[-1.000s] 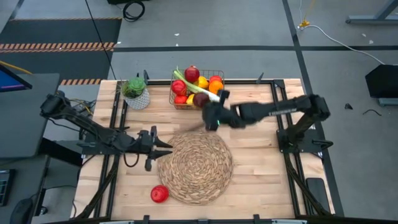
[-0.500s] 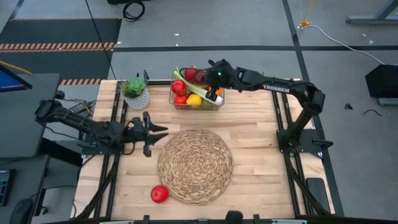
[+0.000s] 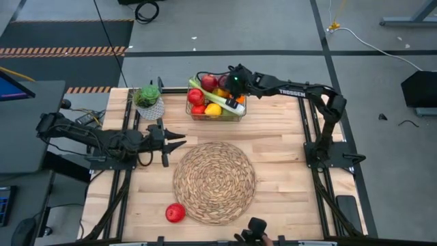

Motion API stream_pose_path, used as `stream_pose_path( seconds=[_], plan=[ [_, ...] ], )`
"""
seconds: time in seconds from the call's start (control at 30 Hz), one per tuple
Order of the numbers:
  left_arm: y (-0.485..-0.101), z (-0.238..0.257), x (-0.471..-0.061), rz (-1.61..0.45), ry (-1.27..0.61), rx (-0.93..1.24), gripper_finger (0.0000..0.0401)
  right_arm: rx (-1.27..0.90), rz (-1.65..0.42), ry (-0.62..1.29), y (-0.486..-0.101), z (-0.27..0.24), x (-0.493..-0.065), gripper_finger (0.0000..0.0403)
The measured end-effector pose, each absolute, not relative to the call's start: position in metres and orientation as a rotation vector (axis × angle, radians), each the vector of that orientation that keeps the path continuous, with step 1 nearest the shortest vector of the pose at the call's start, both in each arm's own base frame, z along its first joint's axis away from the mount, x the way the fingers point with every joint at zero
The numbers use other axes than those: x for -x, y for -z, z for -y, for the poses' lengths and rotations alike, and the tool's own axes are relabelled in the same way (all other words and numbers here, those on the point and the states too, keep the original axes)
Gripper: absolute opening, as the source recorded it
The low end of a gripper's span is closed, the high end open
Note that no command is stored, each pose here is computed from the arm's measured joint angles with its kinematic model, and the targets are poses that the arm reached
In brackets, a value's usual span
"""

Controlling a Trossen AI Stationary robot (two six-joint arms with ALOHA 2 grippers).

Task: Build produce basket
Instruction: Put the apple into the wire basket

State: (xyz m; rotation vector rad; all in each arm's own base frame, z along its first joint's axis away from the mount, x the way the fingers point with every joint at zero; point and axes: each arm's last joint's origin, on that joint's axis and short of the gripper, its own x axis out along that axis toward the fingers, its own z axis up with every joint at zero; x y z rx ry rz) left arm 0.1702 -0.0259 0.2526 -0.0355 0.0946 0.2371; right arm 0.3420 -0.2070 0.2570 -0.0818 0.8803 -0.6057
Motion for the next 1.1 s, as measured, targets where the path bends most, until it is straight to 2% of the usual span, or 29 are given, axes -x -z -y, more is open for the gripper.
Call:
stream_pose_path(
  seconds=[0.3, 0.47, 0.6, 0.73, 1.0, 1.1],
  plan=[
    [-0.251, 0.027, -0.17, -0.104, -0.202, 0.074, 0.0105, 0.111, -0.824, 0.553, -0.276, 0.181, -0.347, 0.0152],
    [-0.251, 0.027, -0.17, -0.104, -0.199, 0.075, 0.0106, 0.131, -0.745, 0.506, -0.301, 0.151, -0.347, 0.0188],
    [-0.25, 0.028, -0.17, -0.122, -0.196, 0.084, 0.0105, 0.115, -0.681, 0.384, -0.318, 0.118, -0.348, 0.0197],
    [-0.242, 0.029, -0.169, -0.203, -0.133, 0.112, 0.0107, 0.092, -0.688, 0.204, -0.317, 0.081, -0.355, 0.0196],
    [-0.235, 0.041, -0.167, -0.297, 0.086, 0.138, 0.0105, 0.092, -0.803, -0.02, -0.277, 0.005, -0.374, 0.0197],
    [-0.226, 0.057, -0.166, -0.371, 0.173, 0.11, 0.0096, 0.055, -0.777, -0.072, -0.262, -0.028, -0.379, 0.0197]
  ],
)
